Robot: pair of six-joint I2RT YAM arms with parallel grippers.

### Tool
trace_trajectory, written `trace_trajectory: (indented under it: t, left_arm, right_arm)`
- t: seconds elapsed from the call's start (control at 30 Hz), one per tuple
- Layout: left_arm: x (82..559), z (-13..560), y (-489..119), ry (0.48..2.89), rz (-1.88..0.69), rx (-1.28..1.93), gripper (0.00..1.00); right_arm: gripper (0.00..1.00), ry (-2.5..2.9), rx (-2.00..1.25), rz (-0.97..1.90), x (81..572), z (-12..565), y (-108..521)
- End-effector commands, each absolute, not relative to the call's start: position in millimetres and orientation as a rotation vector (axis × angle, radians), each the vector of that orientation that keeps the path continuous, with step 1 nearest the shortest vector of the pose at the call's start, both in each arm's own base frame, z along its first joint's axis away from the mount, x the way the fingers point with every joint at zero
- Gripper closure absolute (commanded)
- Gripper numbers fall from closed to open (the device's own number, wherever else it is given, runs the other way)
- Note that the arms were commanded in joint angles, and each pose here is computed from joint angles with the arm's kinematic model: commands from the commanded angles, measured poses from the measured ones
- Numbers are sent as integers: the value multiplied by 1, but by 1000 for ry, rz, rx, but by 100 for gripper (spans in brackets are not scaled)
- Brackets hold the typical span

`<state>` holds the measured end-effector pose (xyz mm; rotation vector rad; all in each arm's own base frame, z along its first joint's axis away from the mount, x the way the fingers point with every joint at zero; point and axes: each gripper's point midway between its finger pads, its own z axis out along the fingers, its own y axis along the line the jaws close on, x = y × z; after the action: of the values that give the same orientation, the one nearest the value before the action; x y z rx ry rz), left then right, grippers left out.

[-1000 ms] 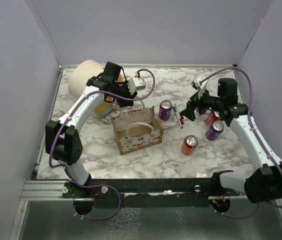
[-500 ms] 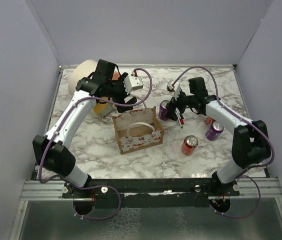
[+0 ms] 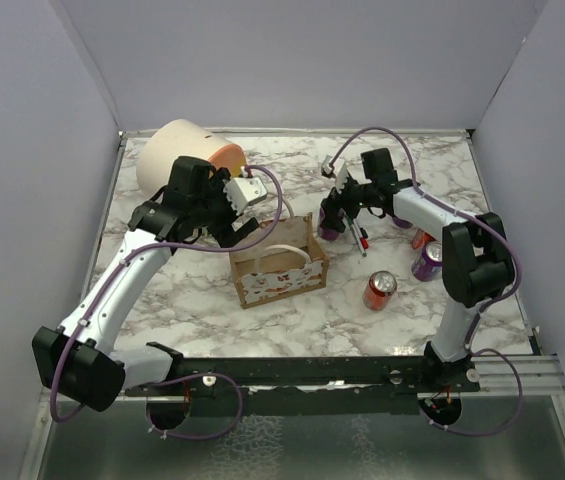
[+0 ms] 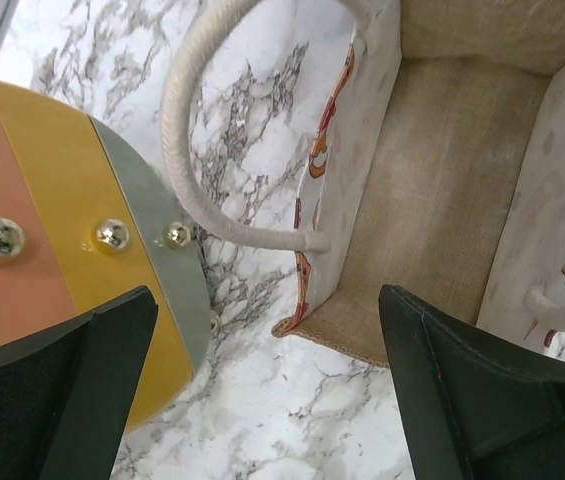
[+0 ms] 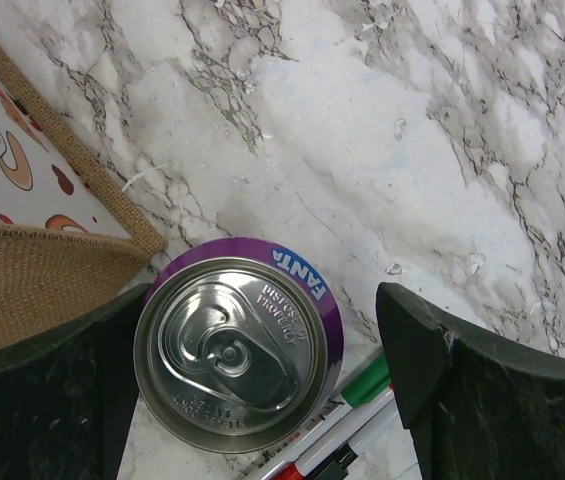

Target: Place the beverage into the canvas bag

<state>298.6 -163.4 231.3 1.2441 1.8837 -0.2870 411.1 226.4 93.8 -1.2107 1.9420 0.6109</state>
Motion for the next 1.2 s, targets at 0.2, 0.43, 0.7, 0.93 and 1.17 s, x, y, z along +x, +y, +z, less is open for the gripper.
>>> trace_trajectory:
  t: [0.2,0.43,0.7,0.93,1.17]
  left_arm:
    - [305,208,-147,1968,-194,1152,5]
    - [303,211,-147,1961,-225,1115,5]
    - [308,220,-139,1974,-249,1026,7]
    - [316,221,-127,2039,-375,907,11]
    - [311,213,-135,2082,-484,896,18]
  right_arm:
    - [35,1913,-1192,619,415,110,233]
    - [63,1861,-1161,541,420,157,228]
    - [86,1707,-1138,494,403,256,222]
    - [99,1499,-1219,659,352,339,243]
    - [99,1367,-1345,802,306,353,289]
